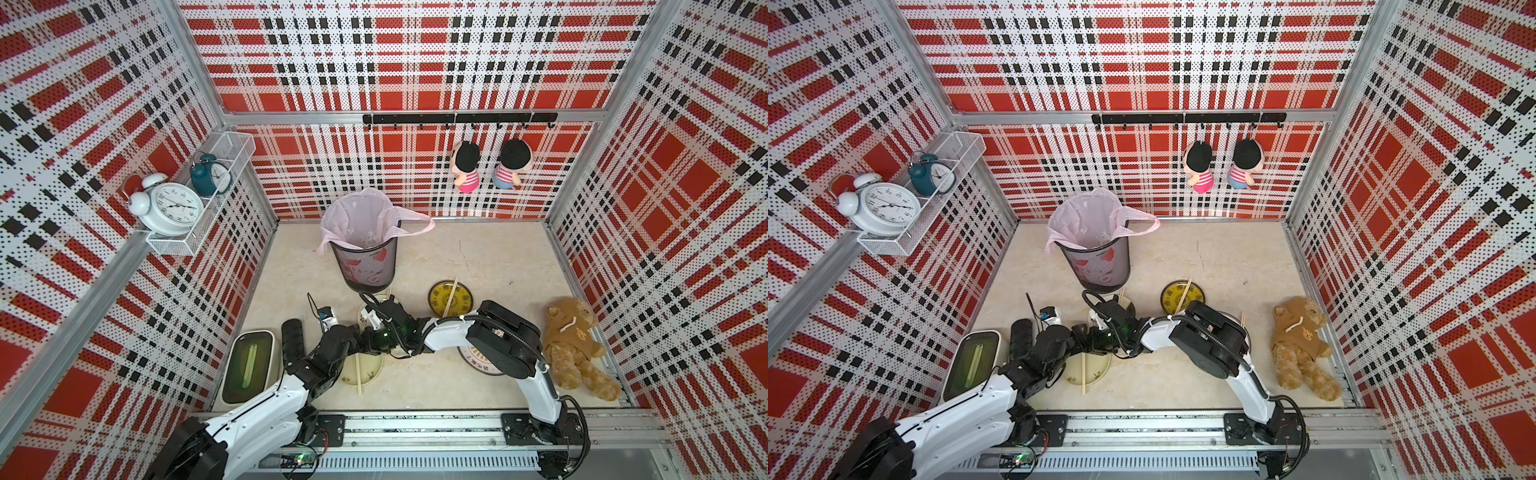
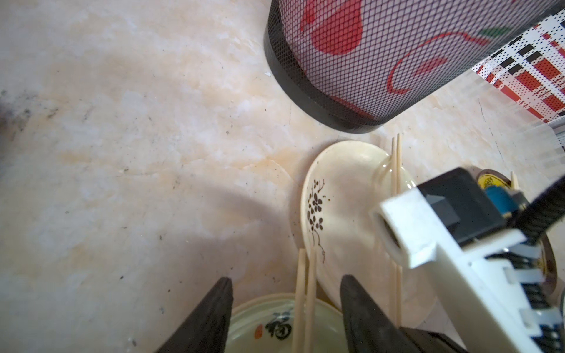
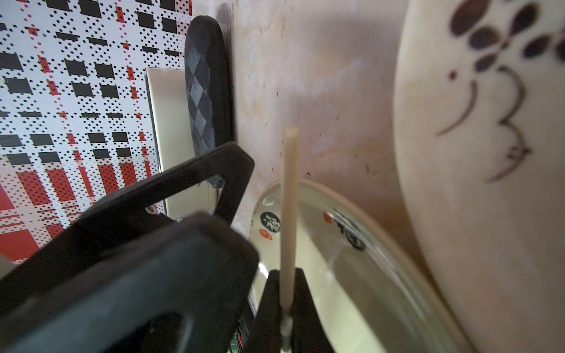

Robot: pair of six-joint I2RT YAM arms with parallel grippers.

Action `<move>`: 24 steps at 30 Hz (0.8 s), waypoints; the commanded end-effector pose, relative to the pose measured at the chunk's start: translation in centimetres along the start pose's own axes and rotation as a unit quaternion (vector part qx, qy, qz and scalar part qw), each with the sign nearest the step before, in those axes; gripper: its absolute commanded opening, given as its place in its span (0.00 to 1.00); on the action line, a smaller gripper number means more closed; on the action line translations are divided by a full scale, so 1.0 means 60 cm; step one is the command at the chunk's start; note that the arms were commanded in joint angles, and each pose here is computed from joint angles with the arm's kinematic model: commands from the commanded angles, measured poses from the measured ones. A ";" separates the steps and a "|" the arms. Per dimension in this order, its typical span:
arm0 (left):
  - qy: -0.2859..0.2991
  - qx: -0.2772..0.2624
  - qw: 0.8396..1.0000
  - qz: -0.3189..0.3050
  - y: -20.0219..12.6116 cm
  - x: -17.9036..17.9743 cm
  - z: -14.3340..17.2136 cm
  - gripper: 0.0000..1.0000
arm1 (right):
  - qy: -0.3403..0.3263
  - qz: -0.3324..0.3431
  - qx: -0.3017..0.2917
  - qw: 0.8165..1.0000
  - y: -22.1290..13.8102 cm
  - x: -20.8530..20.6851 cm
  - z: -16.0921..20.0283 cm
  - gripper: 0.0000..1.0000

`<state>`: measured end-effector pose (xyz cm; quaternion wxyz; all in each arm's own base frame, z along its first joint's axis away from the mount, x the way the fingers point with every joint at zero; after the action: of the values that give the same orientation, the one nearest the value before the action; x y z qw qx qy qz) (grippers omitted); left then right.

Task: Remove the packaging of disposable chopsticks
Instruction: Place the disposable chopsticks on the plate.

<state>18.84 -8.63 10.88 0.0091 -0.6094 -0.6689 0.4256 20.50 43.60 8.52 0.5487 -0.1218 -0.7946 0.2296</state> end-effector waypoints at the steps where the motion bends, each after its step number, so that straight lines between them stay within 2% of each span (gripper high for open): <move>1: 0.011 0.005 1.000 0.005 0.002 -0.001 0.005 0.60 | 0.003 -0.002 -0.004 1.000 0.002 -0.012 0.002 0.01; 24: 0.019 0.011 1.000 0.005 0.006 -0.005 0.009 0.59 | 0.005 -0.009 0.001 1.000 0.007 -0.021 0.009 0.16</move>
<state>18.96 -8.86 10.52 0.0186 -0.6110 -0.6682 0.4240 20.56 43.28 7.91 0.5539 -0.1177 -0.7934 0.2235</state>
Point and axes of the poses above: each gripper's point midway between its finger pads, its own y axis out along the fingers, its own x axis along the line the jaws close on, z = x × y, the point moved 8 cm from there along -y, back along the fingers, and after that the axes turned 10 degrees about -y, right-handed, at the moved point
